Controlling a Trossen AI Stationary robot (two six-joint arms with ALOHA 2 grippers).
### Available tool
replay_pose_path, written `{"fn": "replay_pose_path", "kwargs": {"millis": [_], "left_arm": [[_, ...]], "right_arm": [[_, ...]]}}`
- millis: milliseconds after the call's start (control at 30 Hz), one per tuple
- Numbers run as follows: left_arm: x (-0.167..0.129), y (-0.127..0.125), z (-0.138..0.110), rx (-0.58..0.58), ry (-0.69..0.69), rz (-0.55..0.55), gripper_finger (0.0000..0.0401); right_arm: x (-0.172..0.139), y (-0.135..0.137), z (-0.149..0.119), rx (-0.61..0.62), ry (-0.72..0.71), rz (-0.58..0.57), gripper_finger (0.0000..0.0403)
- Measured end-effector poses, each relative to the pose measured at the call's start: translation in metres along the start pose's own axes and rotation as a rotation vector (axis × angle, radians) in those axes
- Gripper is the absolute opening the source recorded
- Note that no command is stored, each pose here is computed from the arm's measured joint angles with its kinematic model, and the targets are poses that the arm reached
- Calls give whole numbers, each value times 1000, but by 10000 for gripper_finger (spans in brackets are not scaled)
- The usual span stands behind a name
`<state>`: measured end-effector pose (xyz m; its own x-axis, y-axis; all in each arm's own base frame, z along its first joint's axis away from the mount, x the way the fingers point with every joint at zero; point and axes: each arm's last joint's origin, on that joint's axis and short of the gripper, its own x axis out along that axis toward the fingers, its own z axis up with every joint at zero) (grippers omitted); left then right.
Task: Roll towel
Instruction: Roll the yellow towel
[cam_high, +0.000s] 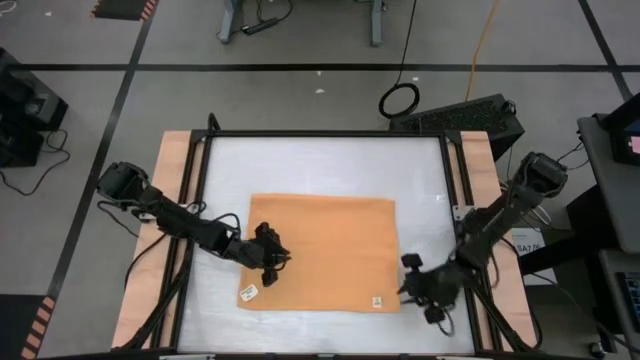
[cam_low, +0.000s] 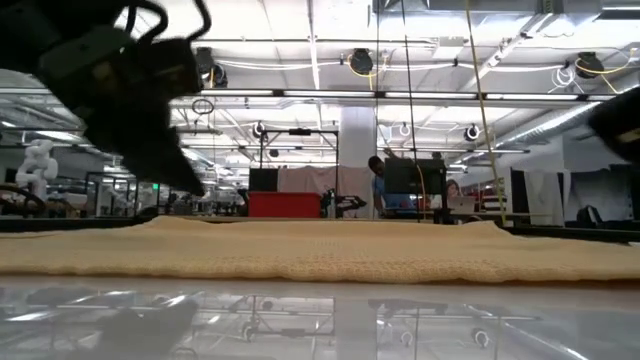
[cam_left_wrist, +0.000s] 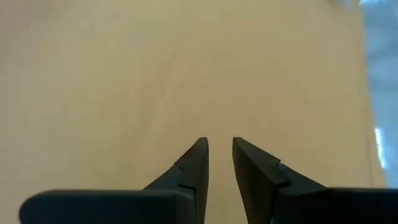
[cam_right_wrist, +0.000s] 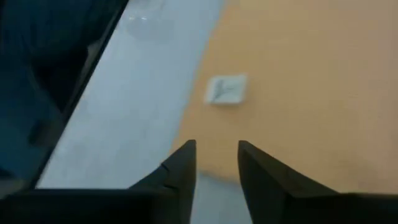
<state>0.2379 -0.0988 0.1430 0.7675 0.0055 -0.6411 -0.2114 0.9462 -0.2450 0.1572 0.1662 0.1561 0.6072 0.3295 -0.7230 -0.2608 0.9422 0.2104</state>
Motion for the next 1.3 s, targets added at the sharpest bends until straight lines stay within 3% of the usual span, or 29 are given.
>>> {"fn": "replay_pose_path", "kwargs": {"millis": [200,400,767,1100,1300], "left_arm": [[-2,-7,13,79,-170,11,79],[0,-5,14,105,-183,44,79],[0,-4,14,106,-183,47,79],[0,-4,14,128,-191,65,79],[0,-4,14,128,-191,65,79]], "right_arm": [[3,26,-18,-184,-74,-64,168],[18,29,-30,-249,-45,-116,205],[21,27,-30,-342,-45,-144,207],[21,27,-30,-379,-39,-138,170],[27,23,-26,-382,-32,-131,171]]}}
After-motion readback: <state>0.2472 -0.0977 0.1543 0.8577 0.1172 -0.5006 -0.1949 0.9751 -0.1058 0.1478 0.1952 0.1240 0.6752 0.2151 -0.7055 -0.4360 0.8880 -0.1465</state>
